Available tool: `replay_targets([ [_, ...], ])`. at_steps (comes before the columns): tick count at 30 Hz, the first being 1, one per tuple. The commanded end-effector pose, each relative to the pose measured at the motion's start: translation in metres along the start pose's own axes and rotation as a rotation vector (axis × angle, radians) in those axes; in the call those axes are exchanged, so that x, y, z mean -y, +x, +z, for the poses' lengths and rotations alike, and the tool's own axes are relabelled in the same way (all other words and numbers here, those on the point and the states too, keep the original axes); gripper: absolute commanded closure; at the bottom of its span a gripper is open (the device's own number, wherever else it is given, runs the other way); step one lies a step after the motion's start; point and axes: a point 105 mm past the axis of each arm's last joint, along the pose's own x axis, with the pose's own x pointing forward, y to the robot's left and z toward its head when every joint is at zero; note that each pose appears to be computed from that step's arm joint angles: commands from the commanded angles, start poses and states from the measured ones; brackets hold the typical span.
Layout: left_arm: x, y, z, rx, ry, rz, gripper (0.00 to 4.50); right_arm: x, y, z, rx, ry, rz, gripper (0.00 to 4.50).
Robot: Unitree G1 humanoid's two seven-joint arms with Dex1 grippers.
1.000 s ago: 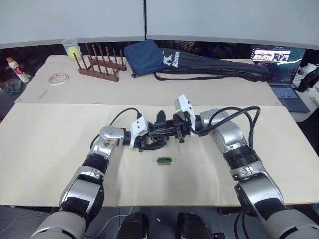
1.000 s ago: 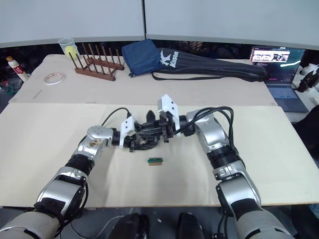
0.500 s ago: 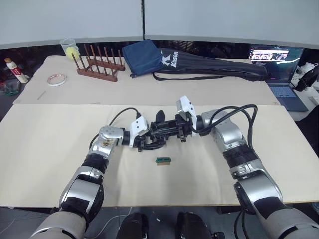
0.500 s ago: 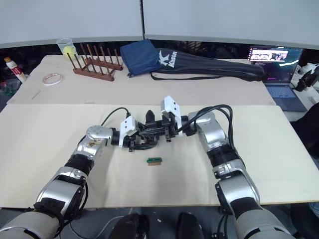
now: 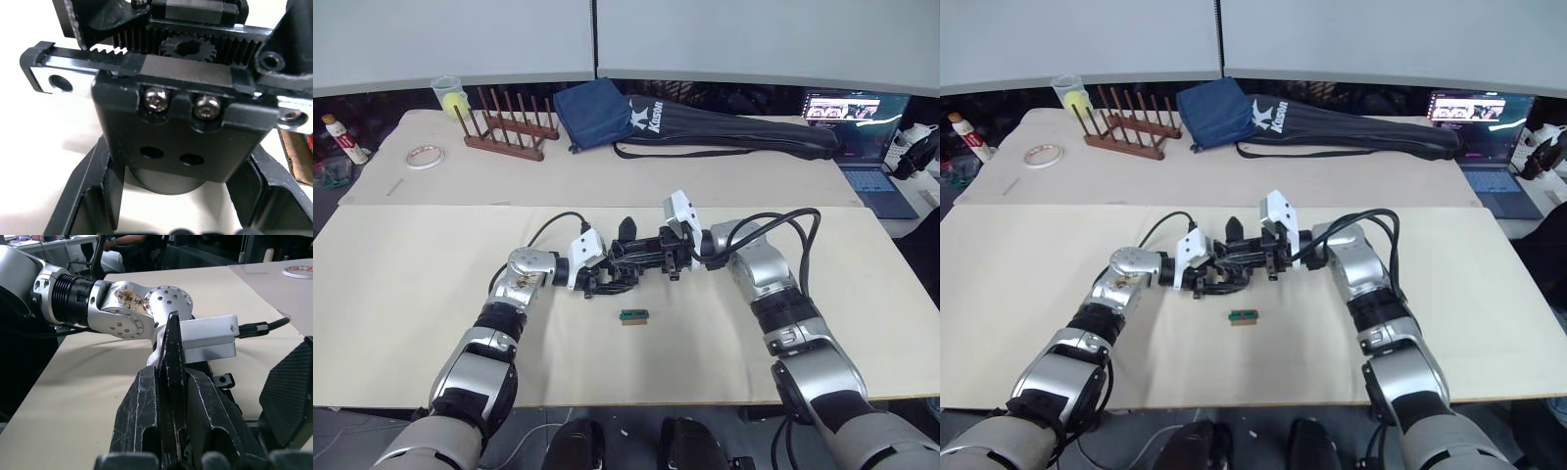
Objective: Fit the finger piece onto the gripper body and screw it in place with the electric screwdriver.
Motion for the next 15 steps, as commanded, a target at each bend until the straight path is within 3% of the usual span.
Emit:
replay_targets([
  [1,-0.004,-0.003,0.014,0.034,0.041,0.010,2.19,-0.003,-0.007,-0.023,-0.061,0.061,0.014,4.18],
  [8,-0.005,-0.004,0.014,0.032,0.043,0.014,2.19,-0.011,-0.002,-0.031,-0.100,0.090,0.102,4.18],
  [15,-0.006,-0.004,0.015,0.036,0.042,0.022,2.19,-0.003,-0.002,-0.033,-0.038,0.119,-0.067,4.18],
])
